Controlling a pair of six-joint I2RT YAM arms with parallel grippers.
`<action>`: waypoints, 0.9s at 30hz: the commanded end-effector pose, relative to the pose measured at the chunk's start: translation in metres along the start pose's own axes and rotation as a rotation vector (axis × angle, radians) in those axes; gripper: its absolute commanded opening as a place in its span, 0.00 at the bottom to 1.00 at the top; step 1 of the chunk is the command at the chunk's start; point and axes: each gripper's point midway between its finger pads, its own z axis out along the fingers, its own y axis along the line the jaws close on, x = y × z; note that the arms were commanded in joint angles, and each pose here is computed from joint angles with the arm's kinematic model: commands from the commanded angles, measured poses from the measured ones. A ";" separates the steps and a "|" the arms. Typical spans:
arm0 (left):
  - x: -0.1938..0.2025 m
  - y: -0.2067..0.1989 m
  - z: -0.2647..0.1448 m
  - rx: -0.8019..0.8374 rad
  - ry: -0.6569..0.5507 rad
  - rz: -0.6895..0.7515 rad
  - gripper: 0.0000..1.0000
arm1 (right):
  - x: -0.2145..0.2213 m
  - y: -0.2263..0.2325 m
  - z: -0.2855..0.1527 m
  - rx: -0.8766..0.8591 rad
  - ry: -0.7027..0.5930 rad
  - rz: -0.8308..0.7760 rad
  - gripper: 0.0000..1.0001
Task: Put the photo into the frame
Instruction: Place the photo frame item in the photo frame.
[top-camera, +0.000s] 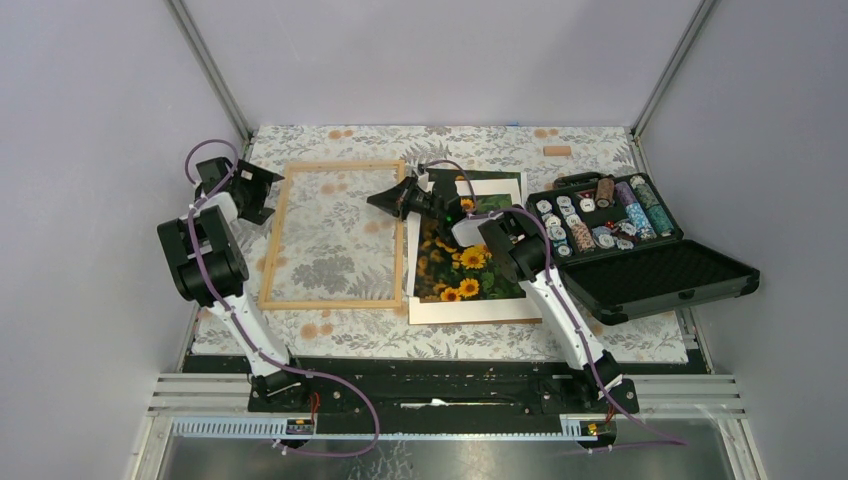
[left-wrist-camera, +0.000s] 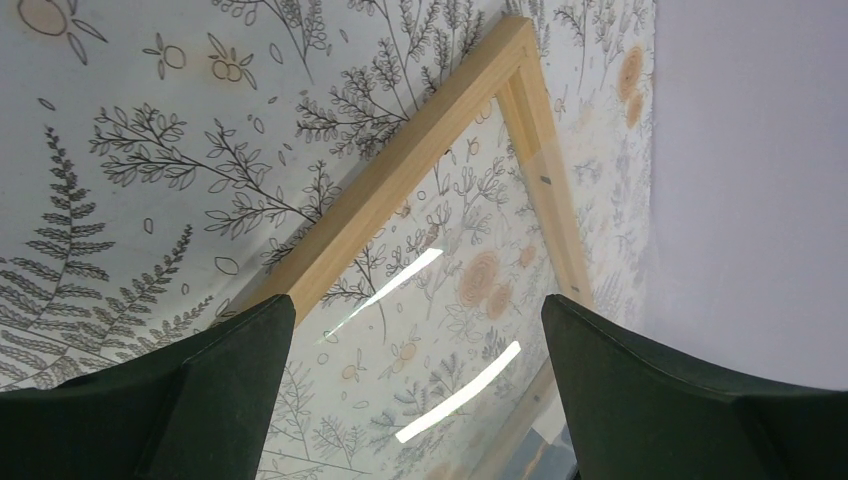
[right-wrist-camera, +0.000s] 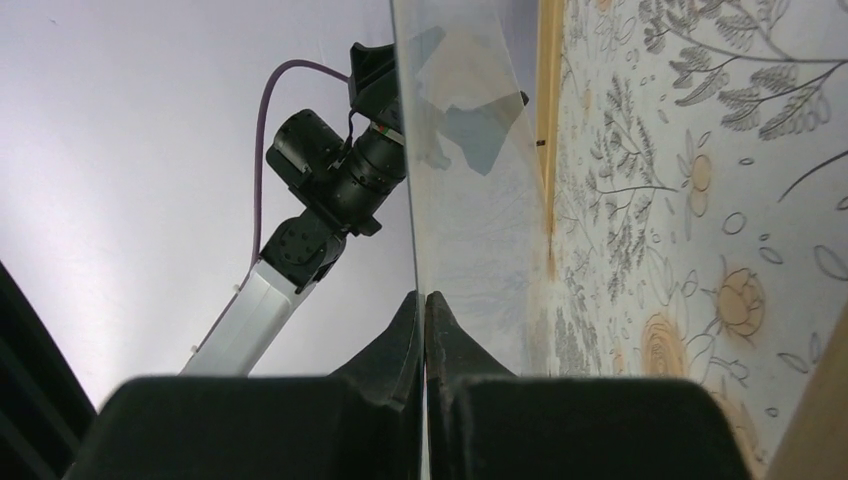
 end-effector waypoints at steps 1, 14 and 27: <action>-0.010 -0.025 -0.015 0.078 -0.038 0.023 0.99 | 0.027 0.082 0.003 -0.159 0.064 -0.067 0.00; -0.022 -0.037 -0.032 0.069 -0.103 0.075 0.99 | 0.032 0.078 0.010 -0.135 0.045 -0.012 0.00; -0.037 -0.049 -0.051 0.054 -0.178 0.136 0.99 | 0.038 0.100 0.012 -0.178 0.044 0.021 0.00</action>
